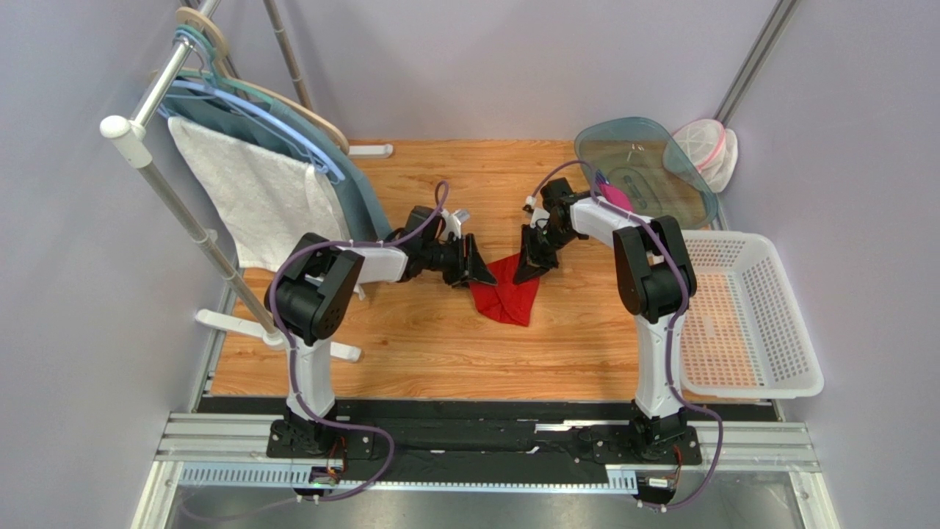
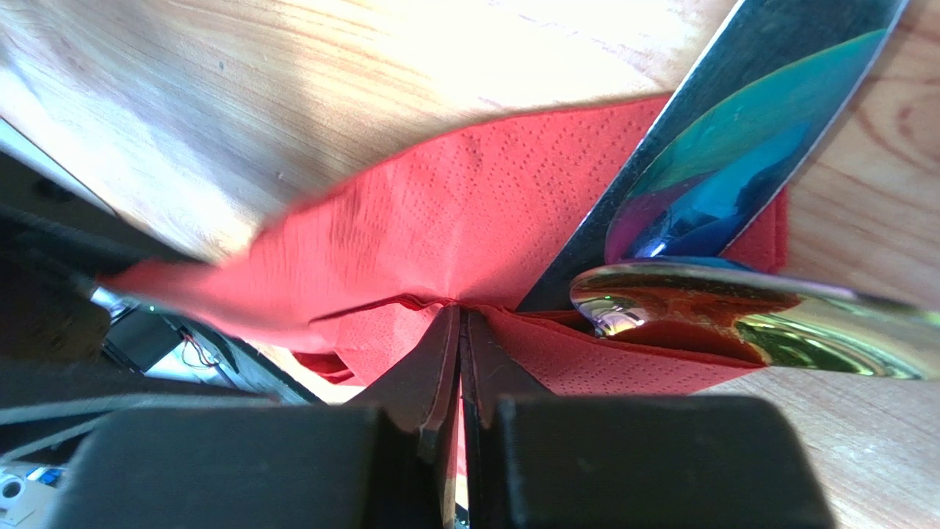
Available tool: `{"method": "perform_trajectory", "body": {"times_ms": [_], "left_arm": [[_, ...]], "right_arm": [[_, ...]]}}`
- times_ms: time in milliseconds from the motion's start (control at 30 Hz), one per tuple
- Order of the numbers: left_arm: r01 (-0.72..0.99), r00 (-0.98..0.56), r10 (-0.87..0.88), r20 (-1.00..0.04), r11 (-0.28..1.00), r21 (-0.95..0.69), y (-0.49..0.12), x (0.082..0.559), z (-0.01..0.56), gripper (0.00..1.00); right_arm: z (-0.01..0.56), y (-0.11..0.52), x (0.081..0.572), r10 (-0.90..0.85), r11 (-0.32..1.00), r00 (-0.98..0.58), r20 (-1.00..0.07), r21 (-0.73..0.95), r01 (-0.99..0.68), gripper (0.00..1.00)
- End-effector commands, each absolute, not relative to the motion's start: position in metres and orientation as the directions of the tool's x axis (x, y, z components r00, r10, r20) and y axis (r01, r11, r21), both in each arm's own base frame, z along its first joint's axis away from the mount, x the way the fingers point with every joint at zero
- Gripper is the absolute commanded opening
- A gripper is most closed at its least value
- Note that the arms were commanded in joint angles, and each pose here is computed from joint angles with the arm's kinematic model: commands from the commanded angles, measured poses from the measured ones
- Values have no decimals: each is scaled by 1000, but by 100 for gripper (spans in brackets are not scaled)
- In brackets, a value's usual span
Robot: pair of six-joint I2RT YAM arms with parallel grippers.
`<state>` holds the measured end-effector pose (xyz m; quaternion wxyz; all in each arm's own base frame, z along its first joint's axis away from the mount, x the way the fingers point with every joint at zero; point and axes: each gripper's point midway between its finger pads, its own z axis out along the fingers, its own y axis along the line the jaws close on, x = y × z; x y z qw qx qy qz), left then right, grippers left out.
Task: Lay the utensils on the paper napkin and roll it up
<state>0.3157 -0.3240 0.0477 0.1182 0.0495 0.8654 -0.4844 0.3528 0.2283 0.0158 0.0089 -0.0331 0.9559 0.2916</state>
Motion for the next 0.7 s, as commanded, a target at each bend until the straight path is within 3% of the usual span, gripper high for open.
{"method": "perform_trajectory", "body": {"times_ms": [0,367,667], "left_arm": [[294,-938,-42,-345,435,-851,-354,333,89,47],[346,-934,84,-348,459,-818,-371,307,82,58],[273,-954,88,-286,643,-715,-338,303,50,64]], "right_arm": [[-38,201,339,-100,920,-995,-2,380,-93,1],[-38,201,340,-101,921,-995,-7,378,-97,1],[-38,200,342,-99,922,-995,-8,374,-95,1]]}}
